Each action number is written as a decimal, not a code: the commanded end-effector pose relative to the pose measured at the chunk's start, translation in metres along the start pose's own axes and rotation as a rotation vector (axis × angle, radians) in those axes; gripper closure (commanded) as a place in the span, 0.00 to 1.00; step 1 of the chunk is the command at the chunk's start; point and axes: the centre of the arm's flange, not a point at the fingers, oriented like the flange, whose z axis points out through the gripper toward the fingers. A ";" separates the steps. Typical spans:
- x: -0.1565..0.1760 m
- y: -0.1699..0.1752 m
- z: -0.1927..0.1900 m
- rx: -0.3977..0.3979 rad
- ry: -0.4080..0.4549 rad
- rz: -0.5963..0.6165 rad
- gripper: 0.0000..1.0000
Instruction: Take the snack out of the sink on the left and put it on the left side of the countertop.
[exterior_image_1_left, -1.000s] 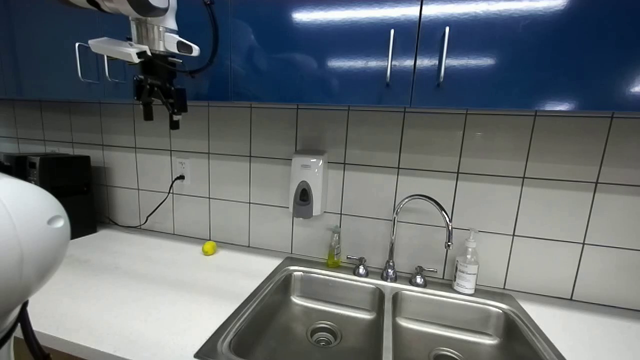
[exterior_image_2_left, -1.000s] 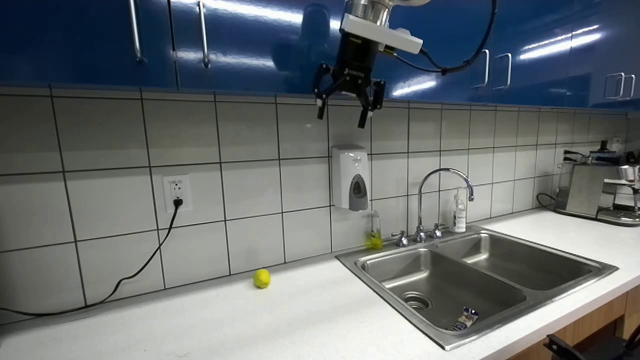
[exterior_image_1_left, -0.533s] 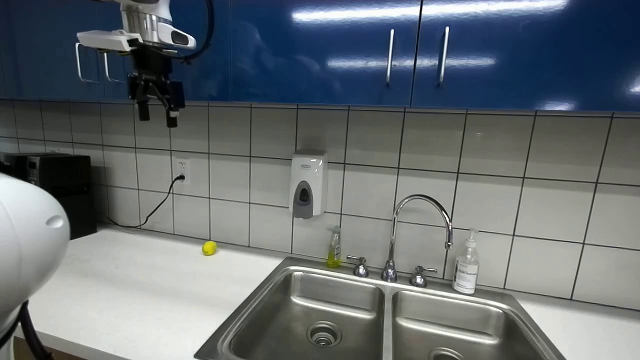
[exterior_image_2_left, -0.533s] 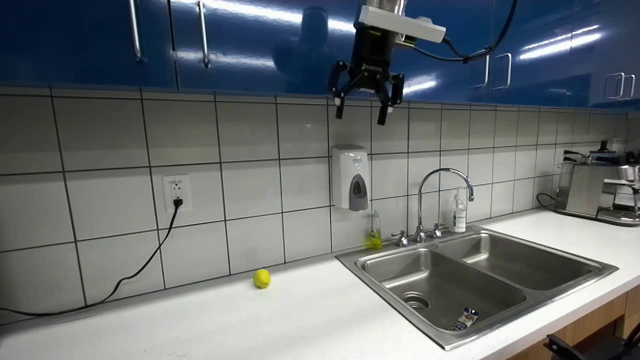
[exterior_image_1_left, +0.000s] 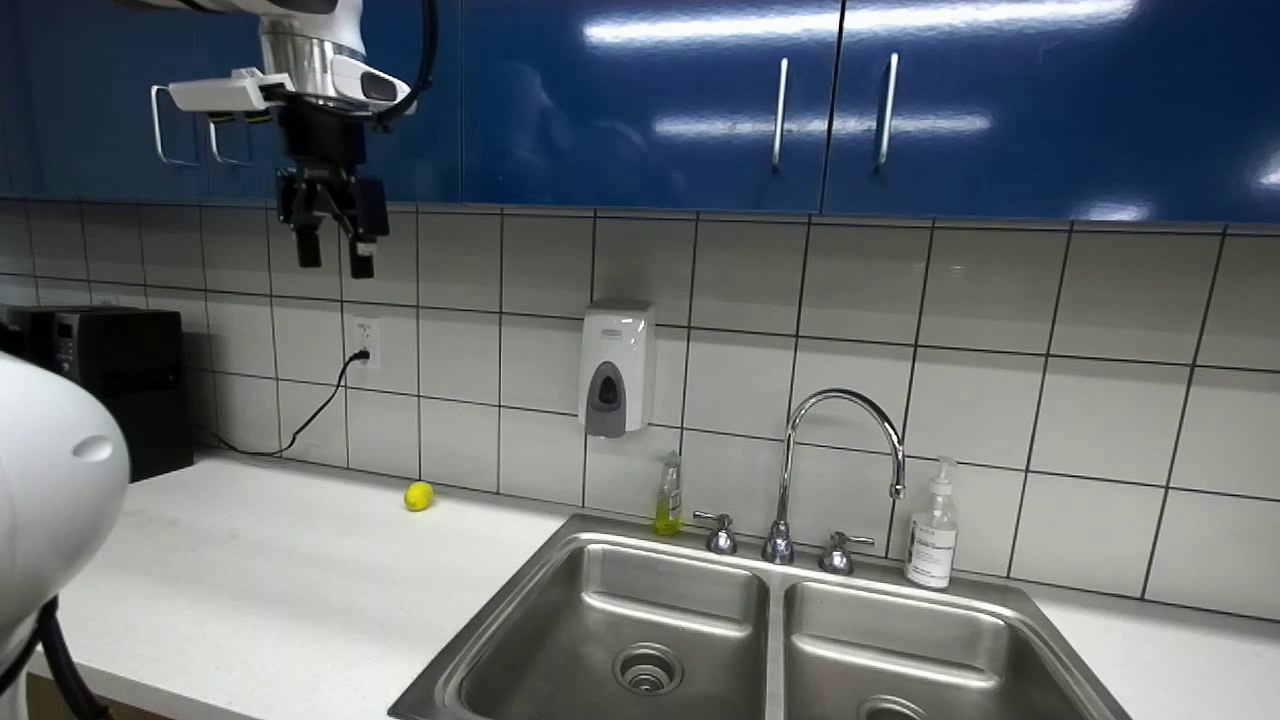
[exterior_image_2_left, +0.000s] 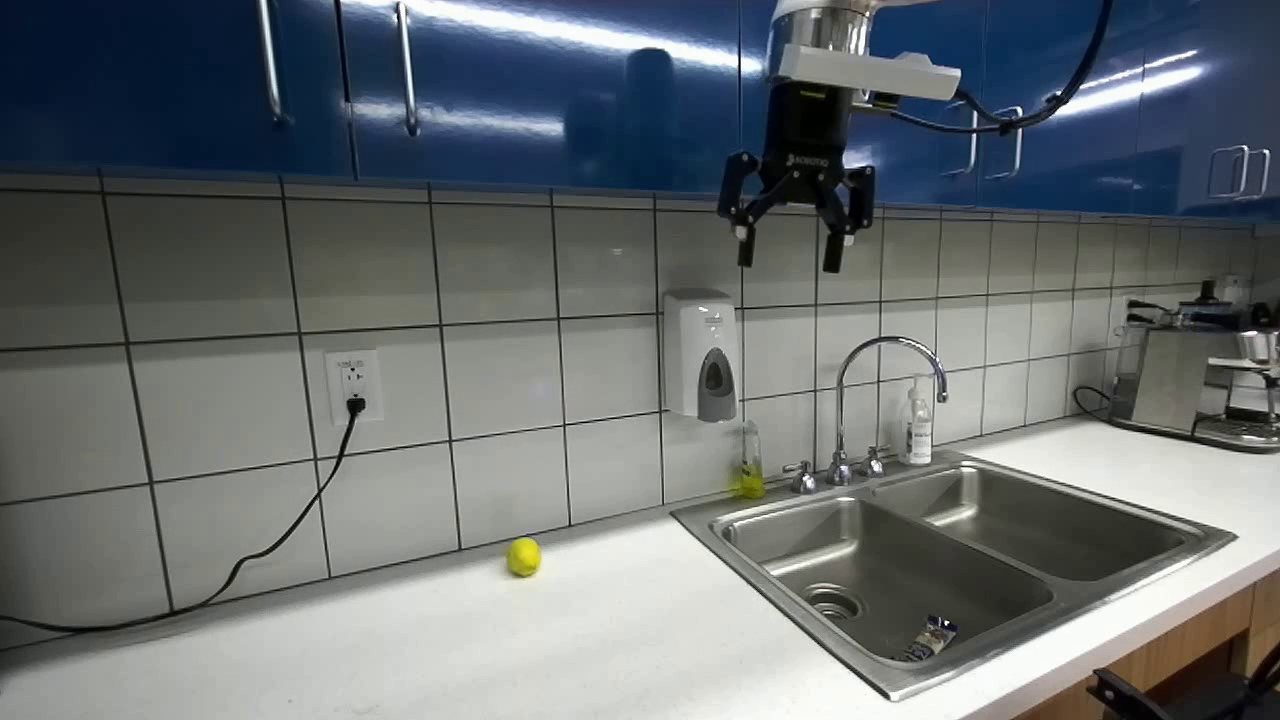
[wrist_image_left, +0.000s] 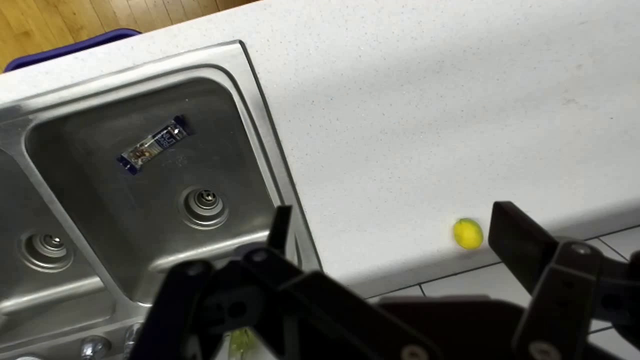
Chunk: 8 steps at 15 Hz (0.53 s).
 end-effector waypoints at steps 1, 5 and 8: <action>-0.013 0.028 0.011 -0.039 -0.013 0.085 0.00; -0.018 0.052 0.030 -0.054 -0.039 0.162 0.00; -0.023 0.070 0.040 -0.062 -0.051 0.216 0.00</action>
